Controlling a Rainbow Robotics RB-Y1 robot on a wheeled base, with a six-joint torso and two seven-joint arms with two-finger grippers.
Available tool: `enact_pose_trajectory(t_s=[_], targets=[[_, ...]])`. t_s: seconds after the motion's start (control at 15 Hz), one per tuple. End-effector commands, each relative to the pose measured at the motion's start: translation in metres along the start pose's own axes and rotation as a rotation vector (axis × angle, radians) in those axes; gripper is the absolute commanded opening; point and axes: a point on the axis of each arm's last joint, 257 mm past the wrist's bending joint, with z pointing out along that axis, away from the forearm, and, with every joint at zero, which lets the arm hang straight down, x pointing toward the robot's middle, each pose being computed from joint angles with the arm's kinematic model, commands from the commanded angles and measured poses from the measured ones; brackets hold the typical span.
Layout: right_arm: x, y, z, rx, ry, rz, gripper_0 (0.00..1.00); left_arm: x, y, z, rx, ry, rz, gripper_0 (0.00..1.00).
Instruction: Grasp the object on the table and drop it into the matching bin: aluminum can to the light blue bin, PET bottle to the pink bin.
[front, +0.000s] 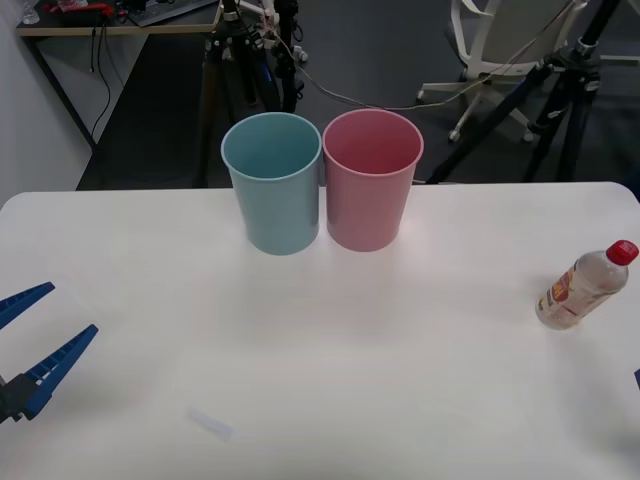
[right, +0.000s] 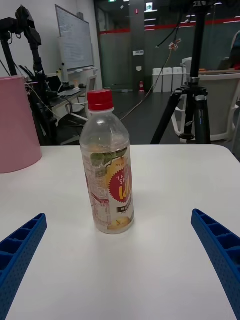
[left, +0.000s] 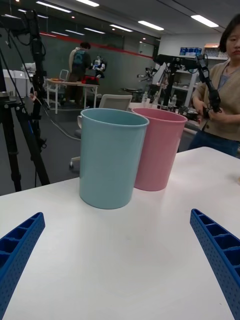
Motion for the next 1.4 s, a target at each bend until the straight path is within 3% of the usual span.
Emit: enact_pose_trajectory(t_s=[0.07,0.4,0.73,1.0,1.4], targets=[[0.008,-0.003,0.022,-0.007,-0.007,0.012,1.00,0.000,0.000,0.000,0.000,0.000,0.000,1.00],[0.017,-0.003,0.062,-0.022,-0.019,0.017,1.00,0.000,0.000,0.000,0.000,0.000,0.000,1.00],[0.021,0.016,0.097,-0.066,-0.023,0.012,1.00,0.000,0.000,0.000,0.000,0.000,0.000,1.00],[0.023,0.014,0.114,-0.049,-0.008,-0.005,1.00,0.000,0.000,0.000,0.000,0.000,0.000,1.00],[0.023,0.012,0.135,-0.014,-0.008,0.015,1.00,0.000,0.000,0.000,0.000,0.000,0.000,1.00]])
